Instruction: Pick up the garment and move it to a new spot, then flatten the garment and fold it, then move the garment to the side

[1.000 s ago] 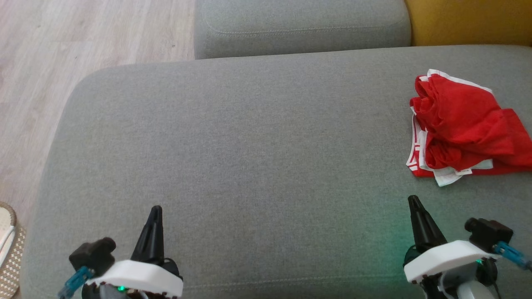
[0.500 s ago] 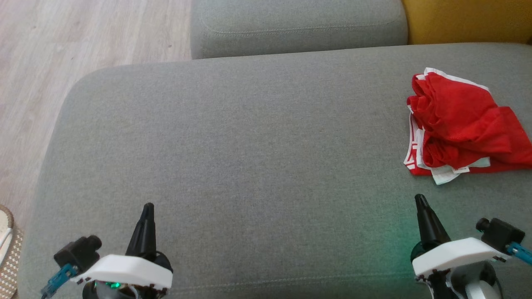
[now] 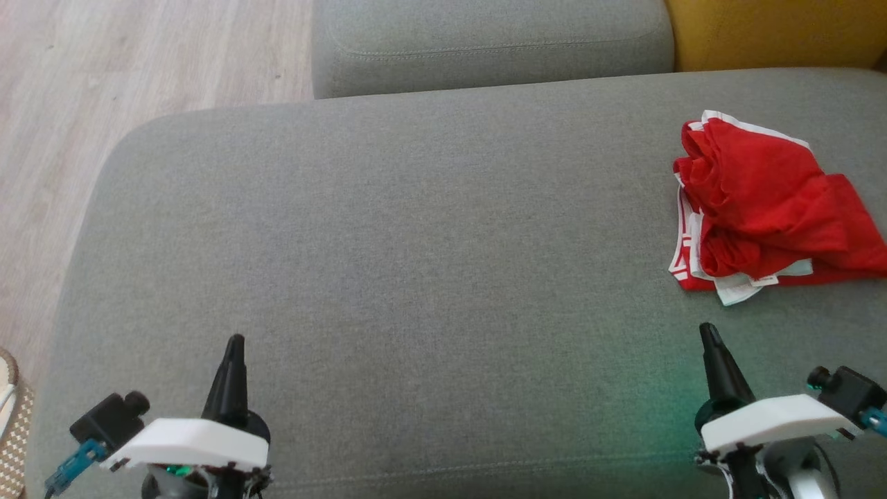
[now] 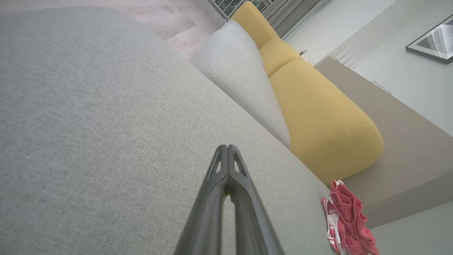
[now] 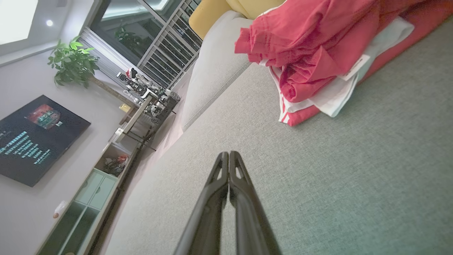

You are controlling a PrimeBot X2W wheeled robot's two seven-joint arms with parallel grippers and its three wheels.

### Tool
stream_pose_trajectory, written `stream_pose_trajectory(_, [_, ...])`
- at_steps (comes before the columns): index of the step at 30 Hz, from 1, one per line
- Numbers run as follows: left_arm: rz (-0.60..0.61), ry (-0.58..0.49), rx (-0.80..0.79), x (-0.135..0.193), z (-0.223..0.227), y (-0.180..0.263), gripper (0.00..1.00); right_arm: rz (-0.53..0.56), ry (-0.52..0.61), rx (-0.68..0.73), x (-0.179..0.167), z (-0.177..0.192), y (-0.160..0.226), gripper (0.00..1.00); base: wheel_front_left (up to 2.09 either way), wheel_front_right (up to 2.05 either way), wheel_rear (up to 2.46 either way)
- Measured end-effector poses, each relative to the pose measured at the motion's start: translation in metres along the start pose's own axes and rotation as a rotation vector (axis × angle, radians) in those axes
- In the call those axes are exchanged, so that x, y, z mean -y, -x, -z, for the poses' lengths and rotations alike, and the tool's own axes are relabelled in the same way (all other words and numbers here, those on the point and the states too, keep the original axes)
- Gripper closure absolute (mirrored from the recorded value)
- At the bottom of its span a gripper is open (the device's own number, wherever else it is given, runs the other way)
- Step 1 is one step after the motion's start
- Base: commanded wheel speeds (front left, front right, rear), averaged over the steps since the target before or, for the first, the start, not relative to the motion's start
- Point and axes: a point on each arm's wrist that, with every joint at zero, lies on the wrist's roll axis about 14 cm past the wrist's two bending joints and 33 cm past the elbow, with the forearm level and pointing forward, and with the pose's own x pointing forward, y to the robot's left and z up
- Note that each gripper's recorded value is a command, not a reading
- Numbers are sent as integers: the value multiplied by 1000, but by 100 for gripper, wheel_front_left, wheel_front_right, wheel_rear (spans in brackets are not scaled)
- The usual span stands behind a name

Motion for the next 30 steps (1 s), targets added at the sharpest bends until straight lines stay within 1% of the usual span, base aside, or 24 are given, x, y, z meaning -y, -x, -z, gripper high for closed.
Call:
stream_pose_trajectory(16, [-16,169,-13,-4,-3,-7,100,7,-170,21,1,-11,-3,100,0,0,0])
stream_pose_trajectory(22, [-20,259,-26,-5,-1,-9,100,15,-257,24,4,-13,-2,100,0,0,0])
stream_pose_trajectory(30, [-20,342,-22,-7,-6,-13,100,19,-337,27,6,-16,-2,100,0,0,0])
